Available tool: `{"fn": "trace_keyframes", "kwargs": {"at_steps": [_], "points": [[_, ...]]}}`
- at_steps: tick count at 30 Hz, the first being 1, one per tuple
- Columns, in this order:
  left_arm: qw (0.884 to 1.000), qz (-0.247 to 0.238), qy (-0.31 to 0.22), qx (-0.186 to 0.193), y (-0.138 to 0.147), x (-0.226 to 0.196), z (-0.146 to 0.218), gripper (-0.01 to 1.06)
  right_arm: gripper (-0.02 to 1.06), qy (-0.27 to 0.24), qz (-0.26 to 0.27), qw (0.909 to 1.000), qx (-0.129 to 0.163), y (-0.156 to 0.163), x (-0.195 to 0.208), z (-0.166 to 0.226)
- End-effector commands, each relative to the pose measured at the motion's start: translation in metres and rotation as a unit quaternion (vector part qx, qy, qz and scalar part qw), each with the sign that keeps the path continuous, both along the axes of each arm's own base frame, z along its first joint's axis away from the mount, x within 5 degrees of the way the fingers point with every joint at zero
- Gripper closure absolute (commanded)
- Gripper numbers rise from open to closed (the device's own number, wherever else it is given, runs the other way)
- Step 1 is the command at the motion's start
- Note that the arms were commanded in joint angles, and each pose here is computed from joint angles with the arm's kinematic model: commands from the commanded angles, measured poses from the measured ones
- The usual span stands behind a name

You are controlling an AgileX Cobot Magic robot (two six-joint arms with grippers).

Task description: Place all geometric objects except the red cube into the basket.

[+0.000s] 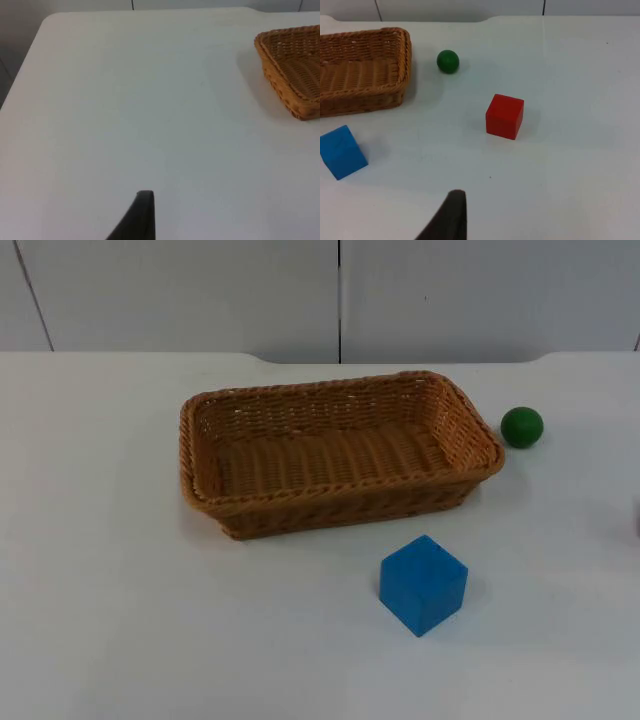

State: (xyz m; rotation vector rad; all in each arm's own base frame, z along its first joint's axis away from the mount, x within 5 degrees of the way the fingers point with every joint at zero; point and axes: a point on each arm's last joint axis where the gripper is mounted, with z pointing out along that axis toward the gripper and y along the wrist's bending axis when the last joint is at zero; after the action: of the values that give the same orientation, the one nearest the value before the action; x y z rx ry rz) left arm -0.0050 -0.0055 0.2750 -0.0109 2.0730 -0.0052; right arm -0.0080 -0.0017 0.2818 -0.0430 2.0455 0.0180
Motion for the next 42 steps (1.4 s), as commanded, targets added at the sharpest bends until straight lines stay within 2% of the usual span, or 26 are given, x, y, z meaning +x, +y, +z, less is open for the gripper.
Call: {"fn": "trace_keyframes", "kwargs": {"at_steps": [1,7,12,14,18,24,26,31,32,37,38,42], "points": [[1.000,0.002,-0.006,-0.002,0.000,0.000,0.000,0.03,-0.01,-0.007,-0.003,1.0000,0.001,0.000,-0.001,0.002],[1.000,-0.005,0.010,-0.015,-0.001,0.009,0.020,0.03,-0.01,0.003,-0.003,1.0000,0.000,0.001,0.011,0.029],[0.998,-0.009,0.061,-0.033,-0.002,0.043,0.042,0.03,-0.01,0.033,-0.003,0.9994,-0.002,0.003,0.060,0.057],[0.997,-0.011,0.067,-0.037,-0.002,0.047,0.044,0.03,-0.01,0.037,-0.003,0.9993,-0.002,0.003,0.066,0.058],[0.990,-0.022,0.124,-0.067,-0.004,0.084,0.055,0.03,-0.01,0.077,-0.002,0.9970,-0.003,0.005,0.115,0.059],[0.981,-0.030,0.180,-0.062,-0.002,0.112,0.047,0.03,-0.01,0.137,-0.001,0.9906,-0.007,0.007,0.154,0.041],[0.977,-0.048,0.200,-0.059,-0.004,0.120,0.043,0.05,-0.01,0.163,-0.001,0.9866,-0.008,0.008,0.166,0.032],[0.968,-0.091,0.224,-0.068,-0.010,0.133,0.036,0.07,-0.01,0.190,-0.001,0.9817,-0.009,0.008,0.177,0.023],[0.968,-0.091,0.224,-0.068,-0.010,0.133,0.036,0.07,-0.01,0.190,-0.001,0.9817,-0.009,0.008,0.177,0.023],[0.951,-0.174,0.230,-0.107,-0.024,0.153,0.030,0.07,-0.01,0.185,-0.001,0.9827,-0.009,0.008,0.178,0.024],[0.951,-0.174,0.230,-0.107,-0.024,0.153,0.030,0.07,-0.01,0.185,-0.001,0.9827,-0.009,0.008,0.178,0.024],[0.936,-0.228,0.248,-0.099,-0.046,0.175,0.020,0.07,-0.01,0.184,-0.001,0.9829,-0.009,0.008,0.178,0.024]]}}
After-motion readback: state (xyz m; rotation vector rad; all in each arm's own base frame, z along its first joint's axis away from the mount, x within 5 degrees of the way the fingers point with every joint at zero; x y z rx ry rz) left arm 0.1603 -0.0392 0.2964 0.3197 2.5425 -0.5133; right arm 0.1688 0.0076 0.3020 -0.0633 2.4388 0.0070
